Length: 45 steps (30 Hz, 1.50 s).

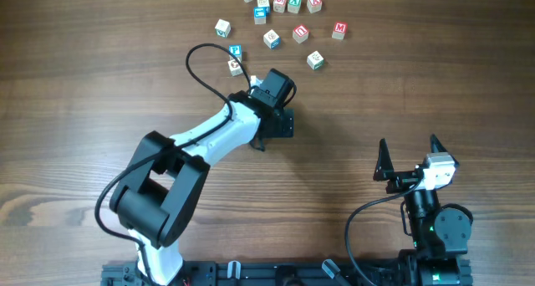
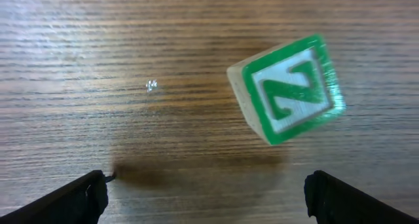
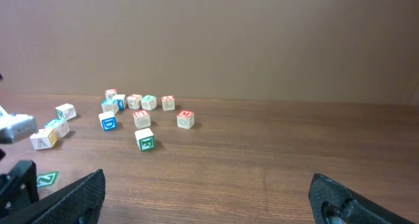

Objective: Form a horizontal line
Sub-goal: 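Carry the green Z block toward the table center and set it down, then reach the right gripper to the pile and grasp the red M block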

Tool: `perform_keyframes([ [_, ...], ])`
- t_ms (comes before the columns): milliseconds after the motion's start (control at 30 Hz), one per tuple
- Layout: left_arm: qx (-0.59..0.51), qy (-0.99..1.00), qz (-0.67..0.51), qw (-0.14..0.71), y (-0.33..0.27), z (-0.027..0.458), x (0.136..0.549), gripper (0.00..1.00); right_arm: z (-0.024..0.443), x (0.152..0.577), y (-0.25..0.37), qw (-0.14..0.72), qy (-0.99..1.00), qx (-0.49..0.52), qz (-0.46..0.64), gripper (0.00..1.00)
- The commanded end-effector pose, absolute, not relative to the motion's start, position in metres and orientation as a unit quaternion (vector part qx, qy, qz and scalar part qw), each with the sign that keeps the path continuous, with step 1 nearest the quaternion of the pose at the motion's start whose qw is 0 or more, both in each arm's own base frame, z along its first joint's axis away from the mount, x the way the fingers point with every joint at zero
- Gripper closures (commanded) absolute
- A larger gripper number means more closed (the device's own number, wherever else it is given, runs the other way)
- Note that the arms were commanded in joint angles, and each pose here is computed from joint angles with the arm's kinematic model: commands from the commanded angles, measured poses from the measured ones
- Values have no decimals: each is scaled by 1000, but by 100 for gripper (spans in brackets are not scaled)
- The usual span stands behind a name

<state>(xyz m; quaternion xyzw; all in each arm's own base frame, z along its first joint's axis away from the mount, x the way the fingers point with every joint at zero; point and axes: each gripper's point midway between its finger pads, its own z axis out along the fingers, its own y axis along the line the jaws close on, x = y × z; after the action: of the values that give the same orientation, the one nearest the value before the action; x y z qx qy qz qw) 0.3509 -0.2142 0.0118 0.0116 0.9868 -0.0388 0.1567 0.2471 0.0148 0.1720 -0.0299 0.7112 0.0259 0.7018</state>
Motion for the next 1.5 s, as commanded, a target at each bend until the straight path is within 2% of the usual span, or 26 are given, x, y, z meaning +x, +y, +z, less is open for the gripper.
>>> perform_keyframes([
  [0, -8, 982, -53, 180, -202, 40, 358, 0, 173, 247, 12, 704, 709, -30, 16, 0],
  [167, -43, 977, -57, 202, -173, 69, 369, 0, 183, 246, 23, 718, 693, -51, 41, 0],
  [233, -62, 974, -56, 208, -157, 80, 373, 0, 189, 237, 58, 712, 681, -92, 146, 0],
  [267, -76, 972, -56, 214, -146, 88, 375, 0, 186, 223, 89, 671, 683, -109, 269, 0],
  [333, -89, 969, -57, 222, -136, 97, 378, 0, 188, 212, 105, 629, 684, -89, 358, 0],
  [367, -95, 967, -59, 229, -131, 102, 380, 0, 190, 212, 105, 616, 684, -62, 386, 0],
  [500, -113, 956, -82, 257, -119, 131, 383, 0, 191, 226, 84, 533, 663, 168, 498, 0],
  [600, -116, 950, -90, 277, -116, 148, 382, 0, 185, 231, 75, 469, 633, 282, 548, 0],
  [633, -116, 948, -93, 283, -116, 154, 381, 0, 195, 231, 73, 491, 625, 266, 545, 0],
  [700, -116, 945, -96, 289, -115, 160, 381, 0, 229, 223, 77, 577, 606, 163, 523, 1],
  [833, -116, 945, -95, 289, -115, 160, 380, 0, 254, 222, 71, 623, 590, 141, 494, 0],
  [933, -116, 946, -95, 289, -115, 159, 380, 0, 246, 234, 68, 624, 627, 137, 446, 1],
  [1133, -116, 945, -95, 289, -115, 160, 380, 0, 238, 277, 74, 575, 711, 112, 388, 0],
  [1467, -116, 945, -95, 289, -115, 160, 380, 0, 208, 409, 73, 392, 863, 138, 287, 10],
])
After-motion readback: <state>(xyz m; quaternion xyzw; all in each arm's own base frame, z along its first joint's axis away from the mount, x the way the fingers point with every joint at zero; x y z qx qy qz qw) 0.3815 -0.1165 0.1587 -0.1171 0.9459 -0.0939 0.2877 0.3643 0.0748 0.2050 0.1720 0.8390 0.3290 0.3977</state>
